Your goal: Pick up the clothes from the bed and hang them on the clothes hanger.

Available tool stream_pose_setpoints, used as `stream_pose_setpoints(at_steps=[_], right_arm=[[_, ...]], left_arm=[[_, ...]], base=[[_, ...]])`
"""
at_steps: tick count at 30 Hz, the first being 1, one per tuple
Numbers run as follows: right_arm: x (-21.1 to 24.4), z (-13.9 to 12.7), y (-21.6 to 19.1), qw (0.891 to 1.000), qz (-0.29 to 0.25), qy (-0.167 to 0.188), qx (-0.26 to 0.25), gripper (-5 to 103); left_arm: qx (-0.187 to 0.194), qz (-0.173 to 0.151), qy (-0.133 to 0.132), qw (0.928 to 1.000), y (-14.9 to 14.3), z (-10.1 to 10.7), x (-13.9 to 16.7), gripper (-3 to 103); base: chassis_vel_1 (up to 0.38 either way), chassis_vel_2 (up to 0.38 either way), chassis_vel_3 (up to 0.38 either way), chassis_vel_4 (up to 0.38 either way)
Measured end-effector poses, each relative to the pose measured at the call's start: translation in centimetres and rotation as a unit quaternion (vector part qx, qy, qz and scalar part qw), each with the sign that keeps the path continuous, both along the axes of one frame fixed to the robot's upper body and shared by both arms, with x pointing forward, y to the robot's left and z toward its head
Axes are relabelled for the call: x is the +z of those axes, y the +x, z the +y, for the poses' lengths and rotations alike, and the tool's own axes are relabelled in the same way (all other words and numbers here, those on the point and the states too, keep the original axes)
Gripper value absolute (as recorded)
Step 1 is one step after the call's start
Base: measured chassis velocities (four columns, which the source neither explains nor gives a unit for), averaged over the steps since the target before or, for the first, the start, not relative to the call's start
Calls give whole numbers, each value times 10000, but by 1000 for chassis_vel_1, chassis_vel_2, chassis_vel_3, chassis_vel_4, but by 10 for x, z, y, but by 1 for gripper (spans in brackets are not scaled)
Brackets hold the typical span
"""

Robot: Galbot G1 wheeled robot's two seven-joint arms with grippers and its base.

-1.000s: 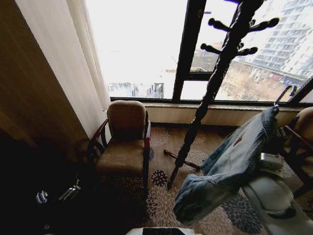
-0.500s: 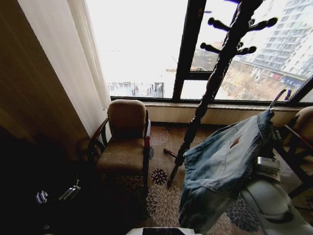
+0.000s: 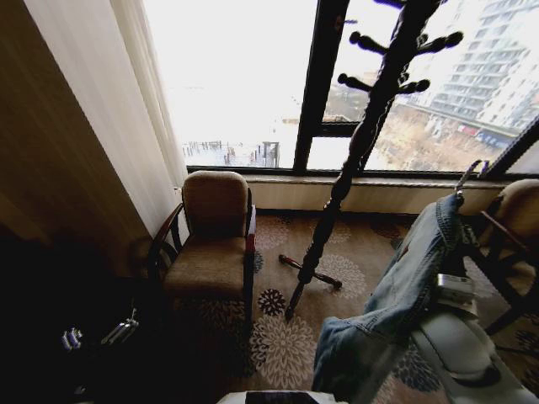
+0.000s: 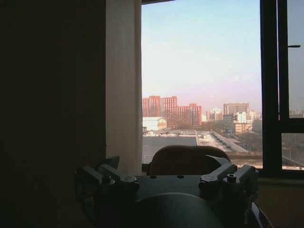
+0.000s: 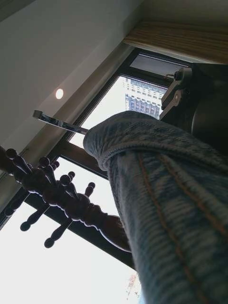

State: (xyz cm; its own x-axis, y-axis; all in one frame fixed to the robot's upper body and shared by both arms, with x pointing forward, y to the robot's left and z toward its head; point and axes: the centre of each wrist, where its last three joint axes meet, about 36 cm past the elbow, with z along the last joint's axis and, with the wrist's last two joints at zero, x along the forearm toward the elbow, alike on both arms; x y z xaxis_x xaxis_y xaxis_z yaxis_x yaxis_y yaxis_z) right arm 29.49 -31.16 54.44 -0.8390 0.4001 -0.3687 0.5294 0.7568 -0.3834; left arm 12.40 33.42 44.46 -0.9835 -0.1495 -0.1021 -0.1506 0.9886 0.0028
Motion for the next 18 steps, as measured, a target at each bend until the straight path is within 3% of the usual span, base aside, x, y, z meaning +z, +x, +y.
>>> stream_pose_setpoints(at_steps=[18], right_arm=[[-6,3,-4,10000,70,-9,44,21]], left_arm=[[0,0,0,10000,0,0,0,100]], base=[[-66,-92,-87,-67]])
